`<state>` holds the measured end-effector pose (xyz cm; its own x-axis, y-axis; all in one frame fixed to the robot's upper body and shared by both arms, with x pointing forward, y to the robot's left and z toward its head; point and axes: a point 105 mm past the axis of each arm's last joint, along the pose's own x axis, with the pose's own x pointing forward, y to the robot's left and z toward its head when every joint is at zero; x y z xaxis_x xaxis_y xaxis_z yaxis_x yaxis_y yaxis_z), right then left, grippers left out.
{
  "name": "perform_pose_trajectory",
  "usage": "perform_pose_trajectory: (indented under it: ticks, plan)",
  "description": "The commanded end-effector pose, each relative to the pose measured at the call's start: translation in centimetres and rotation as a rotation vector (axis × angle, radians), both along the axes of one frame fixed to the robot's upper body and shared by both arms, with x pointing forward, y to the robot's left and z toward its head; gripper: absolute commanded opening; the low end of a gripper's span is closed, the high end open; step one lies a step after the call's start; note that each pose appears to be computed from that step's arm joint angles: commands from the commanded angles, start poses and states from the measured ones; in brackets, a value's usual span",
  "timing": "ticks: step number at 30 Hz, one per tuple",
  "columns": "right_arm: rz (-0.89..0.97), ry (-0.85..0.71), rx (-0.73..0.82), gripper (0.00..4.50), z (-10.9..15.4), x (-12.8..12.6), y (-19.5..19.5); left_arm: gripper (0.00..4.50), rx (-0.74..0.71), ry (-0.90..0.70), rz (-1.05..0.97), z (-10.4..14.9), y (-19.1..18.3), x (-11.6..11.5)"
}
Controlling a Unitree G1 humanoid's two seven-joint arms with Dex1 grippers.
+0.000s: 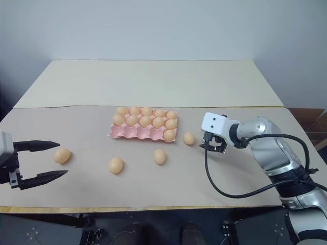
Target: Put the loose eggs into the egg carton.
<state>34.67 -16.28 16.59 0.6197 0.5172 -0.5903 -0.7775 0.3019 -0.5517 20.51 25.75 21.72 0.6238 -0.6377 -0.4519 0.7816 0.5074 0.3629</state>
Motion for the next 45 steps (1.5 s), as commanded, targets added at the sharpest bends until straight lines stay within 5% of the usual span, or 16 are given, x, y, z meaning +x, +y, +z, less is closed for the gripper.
perform_pose_trajectory:
  ticks: [1, 14, 23, 40, 45]
  plan:
    - [0.004, -0.04, 0.029, 4.48, 1.4, 0.3, 0.4, 4.21, 0.021, -0.051, 0.001, 1.0, 0.0, 0.0]
    - [0.009, 0.007, 0.106, 4.48, 0.0, 1.1, 3.3, 4.21, 0.024, -0.052, 0.001, 1.0, 0.0, 0.0]
    - [-0.071, 0.002, 0.096, 4.48, -1.3, 2.8, 2.5, 4.21, 0.027, -0.052, 0.006, 1.0, 0.1, -0.1]
    - [-0.098, 0.066, 0.119, 4.48, -2.2, 2.3, 1.9, 4.21, 0.029, -0.049, 0.001, 0.8, 0.3, -0.1]
    - [-0.105, 0.071, 0.13, 3.24, -2.3, 2.3, 1.9, 4.21, 0.034, -0.046, 0.006, 0.7, 0.4, -0.2]
